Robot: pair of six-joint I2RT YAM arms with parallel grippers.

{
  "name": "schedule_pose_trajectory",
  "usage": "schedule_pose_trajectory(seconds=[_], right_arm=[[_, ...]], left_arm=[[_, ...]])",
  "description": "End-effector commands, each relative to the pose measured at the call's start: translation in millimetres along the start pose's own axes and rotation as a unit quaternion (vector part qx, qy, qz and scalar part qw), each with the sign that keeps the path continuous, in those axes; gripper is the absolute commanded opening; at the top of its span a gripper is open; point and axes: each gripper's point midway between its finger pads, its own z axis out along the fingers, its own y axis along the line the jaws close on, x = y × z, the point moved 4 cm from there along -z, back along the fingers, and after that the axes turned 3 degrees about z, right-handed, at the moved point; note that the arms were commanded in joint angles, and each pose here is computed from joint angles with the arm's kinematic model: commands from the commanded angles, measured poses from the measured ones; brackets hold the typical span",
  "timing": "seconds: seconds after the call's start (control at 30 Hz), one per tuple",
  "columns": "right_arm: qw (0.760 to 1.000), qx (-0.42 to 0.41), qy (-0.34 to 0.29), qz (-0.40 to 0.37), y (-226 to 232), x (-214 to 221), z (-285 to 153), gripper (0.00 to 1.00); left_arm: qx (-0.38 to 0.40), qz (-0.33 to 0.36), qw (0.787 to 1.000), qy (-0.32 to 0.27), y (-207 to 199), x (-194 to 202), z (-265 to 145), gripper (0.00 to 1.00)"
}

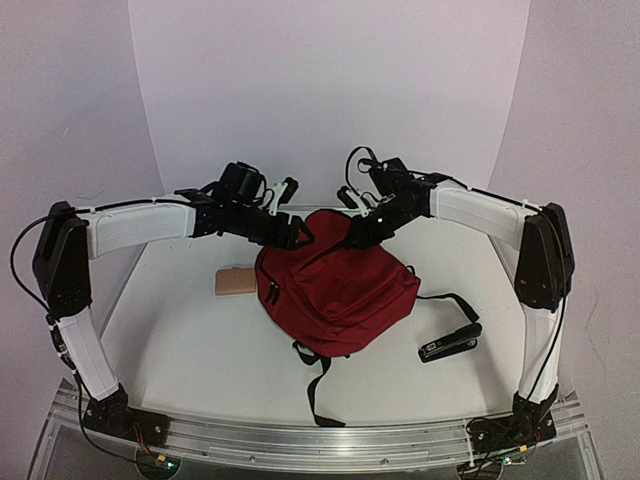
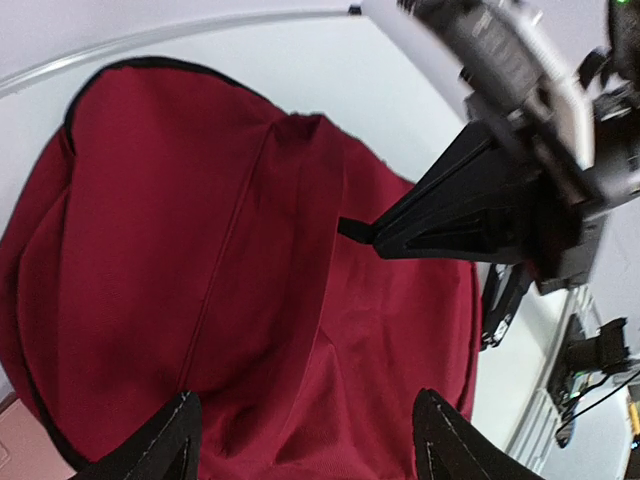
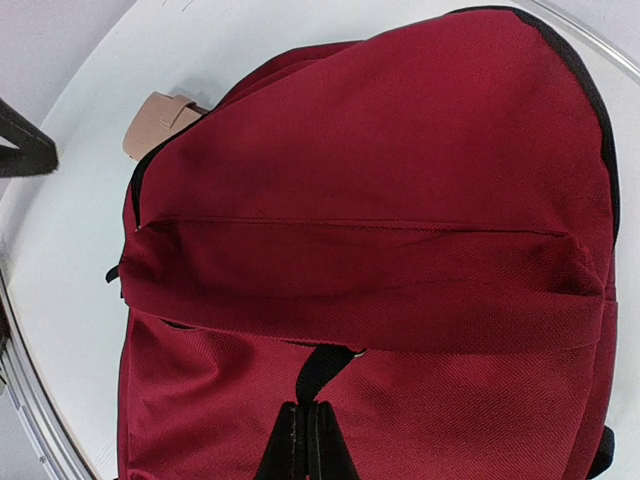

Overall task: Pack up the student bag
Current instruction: Unzip the student bag at the center of the board.

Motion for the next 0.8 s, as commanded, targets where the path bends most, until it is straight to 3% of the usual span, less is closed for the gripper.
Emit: schedule_pose_trajectory(seconds=[0.0, 0.3, 0.43, 0.57, 0.7, 0.77], right_arm=[[1.000, -0.004, -0.017, -0.002, 4.8, -13.8, -4.0, 0.00], [1.000, 0.004, -0.018, 0.012, 1.8, -17.0, -1.6, 0.00], [1.000, 0.012, -0.019, 0.008, -1.1, -18.1, -1.1, 0.00], [1.000, 0.017, -0.017, 0.008, -3.3, -17.5, 1.6, 0.00], [1.000, 0.017, -0.017, 0.010, -4.0, -18.5, 2.3, 0.00], [1.000, 0.017, -0.019, 0.009, -3.5, -20.1, 1.8, 0.00]], left_arm=[[-0.036, 0.030, 0.998, 0.028, 4.6, -3.3, 15.6, 0.70], [-0.029, 0.035, 0.997, 0.070, 7.6, 8.6, 47.4, 0.55], [-0.023, 0.036, 0.996, 0.074, 7.7, 10.2, 50.9, 0.58], [-0.027, 0.036, 0.996, 0.077, 9.8, 10.0, 55.0, 0.53], [-0.011, 0.037, 0.996, 0.079, 4.0, 9.1, 57.6, 0.58], [-0.018, 0.036, 0.996, 0.079, 5.5, 9.0, 58.9, 0.52]])
